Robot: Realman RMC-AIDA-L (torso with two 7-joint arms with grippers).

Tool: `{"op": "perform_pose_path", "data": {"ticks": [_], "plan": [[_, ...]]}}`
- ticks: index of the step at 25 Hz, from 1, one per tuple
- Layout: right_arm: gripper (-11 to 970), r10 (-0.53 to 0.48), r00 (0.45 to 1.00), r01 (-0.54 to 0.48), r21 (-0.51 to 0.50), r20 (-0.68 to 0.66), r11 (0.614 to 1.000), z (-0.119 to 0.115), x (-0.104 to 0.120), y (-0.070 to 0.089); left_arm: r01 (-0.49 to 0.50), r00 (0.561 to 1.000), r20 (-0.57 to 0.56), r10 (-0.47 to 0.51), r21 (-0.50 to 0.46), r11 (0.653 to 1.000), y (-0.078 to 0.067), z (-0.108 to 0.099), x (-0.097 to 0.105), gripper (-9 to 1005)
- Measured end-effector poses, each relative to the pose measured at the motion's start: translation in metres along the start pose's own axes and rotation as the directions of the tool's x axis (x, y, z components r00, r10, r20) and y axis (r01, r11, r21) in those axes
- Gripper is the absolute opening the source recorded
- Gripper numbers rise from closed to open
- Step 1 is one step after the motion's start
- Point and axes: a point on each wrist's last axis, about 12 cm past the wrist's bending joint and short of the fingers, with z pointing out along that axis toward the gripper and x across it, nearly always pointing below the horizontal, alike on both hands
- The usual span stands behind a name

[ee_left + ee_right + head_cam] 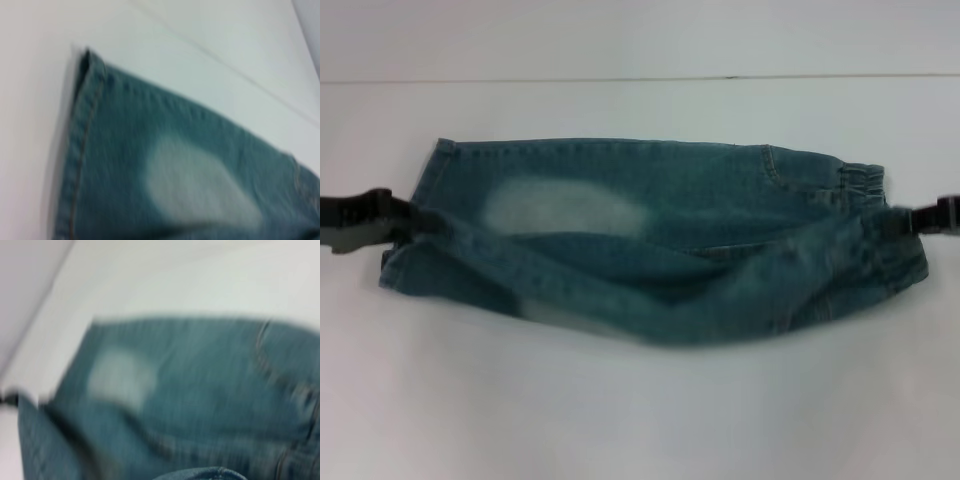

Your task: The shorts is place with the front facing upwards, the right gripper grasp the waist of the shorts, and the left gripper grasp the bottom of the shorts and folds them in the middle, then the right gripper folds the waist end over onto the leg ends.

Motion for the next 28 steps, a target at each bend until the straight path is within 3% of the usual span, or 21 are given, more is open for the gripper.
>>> {"op": "perform_pose_path", "data": {"ticks": [4, 9, 16, 28], "plan": [[67, 0.084, 0.986, -0.085, 0.007, 0.142, 0.996, 0.004, 0.003, -0.013, -0.003, 0.997, 0.074, 0.006, -0.044, 0.999, 0.003, 0.006, -0.011, 93], [73, 0.095, 0.962, -0.11, 0.045, 0.255, 0.993, 0.013, 0.001, -0.02, -0.008, 0.99, 0.141, 0.022, -0.095, 0.995, 0.006, 0.012, -0.021, 93], [81, 0.072, 0.944, -0.122, 0.138, 0.321, 0.983, 0.036, -0.006, -0.024, -0.039, 0.975, 0.21, 0.068, -0.138, 0.99, 0.004, 0.026, -0.033, 92], [95, -0.003, 0.927, -0.093, 0.238, 0.374, 0.967, 0.067, -0.025, -0.016, -0.122, 0.958, 0.226, 0.175, -0.233, 0.965, -0.004, 0.046, -0.042, 92]]}}
